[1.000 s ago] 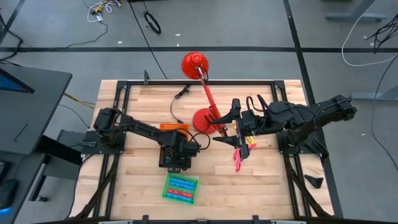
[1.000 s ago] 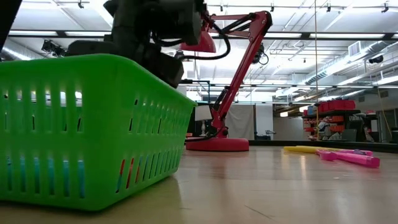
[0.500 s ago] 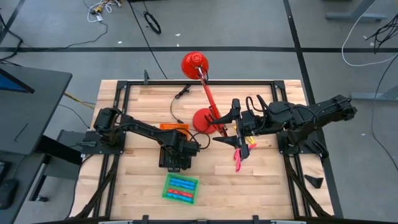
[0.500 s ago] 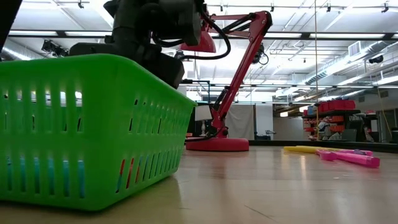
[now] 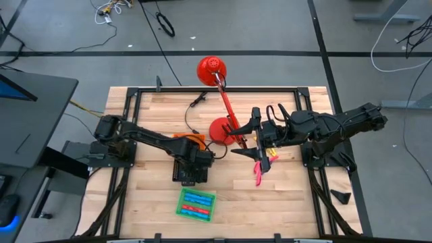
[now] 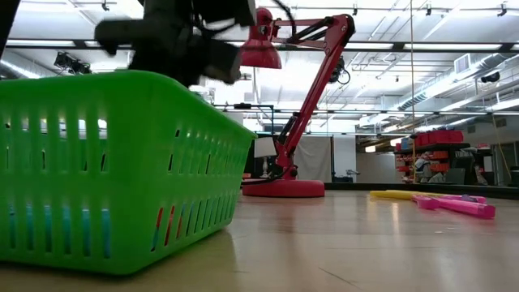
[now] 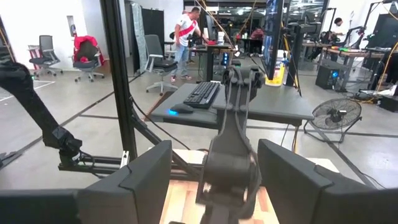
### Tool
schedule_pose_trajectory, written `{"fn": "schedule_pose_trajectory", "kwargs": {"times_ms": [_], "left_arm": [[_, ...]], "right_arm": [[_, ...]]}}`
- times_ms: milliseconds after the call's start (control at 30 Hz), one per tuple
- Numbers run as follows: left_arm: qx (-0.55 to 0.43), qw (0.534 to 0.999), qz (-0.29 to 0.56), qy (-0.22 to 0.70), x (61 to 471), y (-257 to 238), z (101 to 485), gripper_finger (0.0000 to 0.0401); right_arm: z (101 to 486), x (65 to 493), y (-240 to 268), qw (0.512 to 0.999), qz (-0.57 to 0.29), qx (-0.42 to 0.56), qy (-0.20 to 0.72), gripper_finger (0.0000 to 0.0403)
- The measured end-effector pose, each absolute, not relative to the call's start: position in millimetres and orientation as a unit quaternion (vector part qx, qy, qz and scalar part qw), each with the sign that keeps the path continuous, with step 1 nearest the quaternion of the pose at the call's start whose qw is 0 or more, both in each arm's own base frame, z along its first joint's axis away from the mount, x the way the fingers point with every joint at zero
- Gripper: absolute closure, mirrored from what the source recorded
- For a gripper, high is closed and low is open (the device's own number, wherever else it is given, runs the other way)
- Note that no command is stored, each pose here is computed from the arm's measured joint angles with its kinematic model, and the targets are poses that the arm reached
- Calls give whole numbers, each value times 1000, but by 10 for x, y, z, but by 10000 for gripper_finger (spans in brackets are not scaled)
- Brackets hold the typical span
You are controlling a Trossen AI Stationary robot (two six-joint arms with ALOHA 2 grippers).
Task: Pick & Place Markers
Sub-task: Put the purple pen into the black bin
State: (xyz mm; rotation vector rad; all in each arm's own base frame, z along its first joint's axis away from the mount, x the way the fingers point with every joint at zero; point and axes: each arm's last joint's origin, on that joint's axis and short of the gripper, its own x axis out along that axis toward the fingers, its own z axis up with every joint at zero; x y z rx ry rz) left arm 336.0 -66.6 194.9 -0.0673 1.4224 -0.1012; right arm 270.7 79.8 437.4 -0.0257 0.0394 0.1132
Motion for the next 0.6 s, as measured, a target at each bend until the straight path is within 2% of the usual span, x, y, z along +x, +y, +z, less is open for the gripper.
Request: {"fn": "schedule_pose_trajectory", "kwargs": {"times_ms": [367, 600], "left_arm": [[-54, 903, -36, 425, 3356, -846, 2684, 181], [-119, 954, -7, 273, 3091, -930, 2807, 181]], "right_arm": [[4334, 2693, 807, 997, 60, -4, 43, 162], [4339, 2579, 861, 993, 98, 30, 66, 162]]}}
